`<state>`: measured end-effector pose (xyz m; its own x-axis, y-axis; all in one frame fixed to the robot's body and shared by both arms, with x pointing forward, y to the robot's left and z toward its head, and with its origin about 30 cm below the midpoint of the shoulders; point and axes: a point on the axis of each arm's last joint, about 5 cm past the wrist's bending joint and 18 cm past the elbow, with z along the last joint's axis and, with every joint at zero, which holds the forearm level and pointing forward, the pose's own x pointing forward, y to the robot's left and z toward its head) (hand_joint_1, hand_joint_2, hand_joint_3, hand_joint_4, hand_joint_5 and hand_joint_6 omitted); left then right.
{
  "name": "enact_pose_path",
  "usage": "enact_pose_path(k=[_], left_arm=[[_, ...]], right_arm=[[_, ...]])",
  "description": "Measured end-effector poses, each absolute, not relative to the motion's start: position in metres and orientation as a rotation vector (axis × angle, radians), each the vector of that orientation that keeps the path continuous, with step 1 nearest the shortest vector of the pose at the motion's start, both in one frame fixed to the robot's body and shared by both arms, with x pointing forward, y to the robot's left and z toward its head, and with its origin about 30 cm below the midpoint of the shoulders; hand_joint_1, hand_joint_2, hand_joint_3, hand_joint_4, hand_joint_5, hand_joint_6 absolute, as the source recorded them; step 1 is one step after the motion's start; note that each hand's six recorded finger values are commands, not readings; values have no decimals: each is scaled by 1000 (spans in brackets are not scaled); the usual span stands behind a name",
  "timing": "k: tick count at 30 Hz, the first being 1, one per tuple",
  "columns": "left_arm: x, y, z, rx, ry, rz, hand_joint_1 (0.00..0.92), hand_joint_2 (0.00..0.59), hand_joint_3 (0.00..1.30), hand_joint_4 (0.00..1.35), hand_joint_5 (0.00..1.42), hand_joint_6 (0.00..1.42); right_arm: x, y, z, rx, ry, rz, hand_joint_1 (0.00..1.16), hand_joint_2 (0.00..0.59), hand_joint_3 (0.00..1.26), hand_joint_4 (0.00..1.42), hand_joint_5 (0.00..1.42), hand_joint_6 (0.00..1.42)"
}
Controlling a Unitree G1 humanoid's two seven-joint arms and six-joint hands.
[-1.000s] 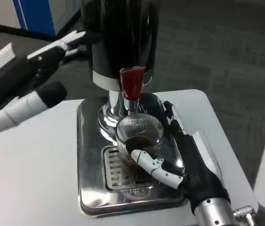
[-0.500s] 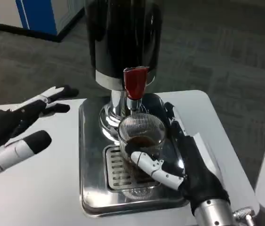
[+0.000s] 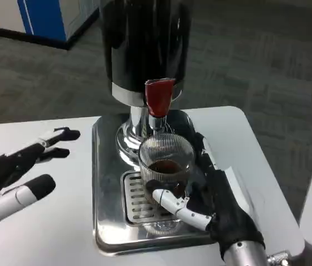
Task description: Grasp the cup under the faucet to collect the drink, then remove the cup.
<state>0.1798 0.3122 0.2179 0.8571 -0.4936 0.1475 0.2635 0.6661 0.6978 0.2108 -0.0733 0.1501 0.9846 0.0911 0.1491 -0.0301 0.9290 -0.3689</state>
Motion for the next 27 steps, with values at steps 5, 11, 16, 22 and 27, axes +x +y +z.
enact_pose_path(k=[5, 11, 16, 22, 27], left_arm=[[175, 314, 212, 719, -304, -435, 37, 124, 131, 17, 119, 71], [169, 317, 205, 712, -264, -426, 37, 124, 132, 17, 119, 71], [164, 321, 204, 714, -250, -408, 37, 124, 137, 17, 118, 70], [159, 322, 201, 712, -228, -404, 37, 125, 140, 17, 118, 62], [155, 322, 199, 712, -215, -407, 37, 126, 144, 23, 118, 59]], right_arm=[[213, -69, 150, -358, -173, 54, 652, 195, 0, 0, 73, 0], [216, -63, 151, -343, -189, 59, 648, 192, 0, 0, 73, 0], [217, -59, 149, -338, -188, 63, 645, 191, 0, 0, 73, 0], [220, -55, 148, -338, -189, 57, 648, 193, 0, 0, 73, 0], [224, -50, 147, -348, -186, 38, 650, 194, 0, 0, 76, 0]])
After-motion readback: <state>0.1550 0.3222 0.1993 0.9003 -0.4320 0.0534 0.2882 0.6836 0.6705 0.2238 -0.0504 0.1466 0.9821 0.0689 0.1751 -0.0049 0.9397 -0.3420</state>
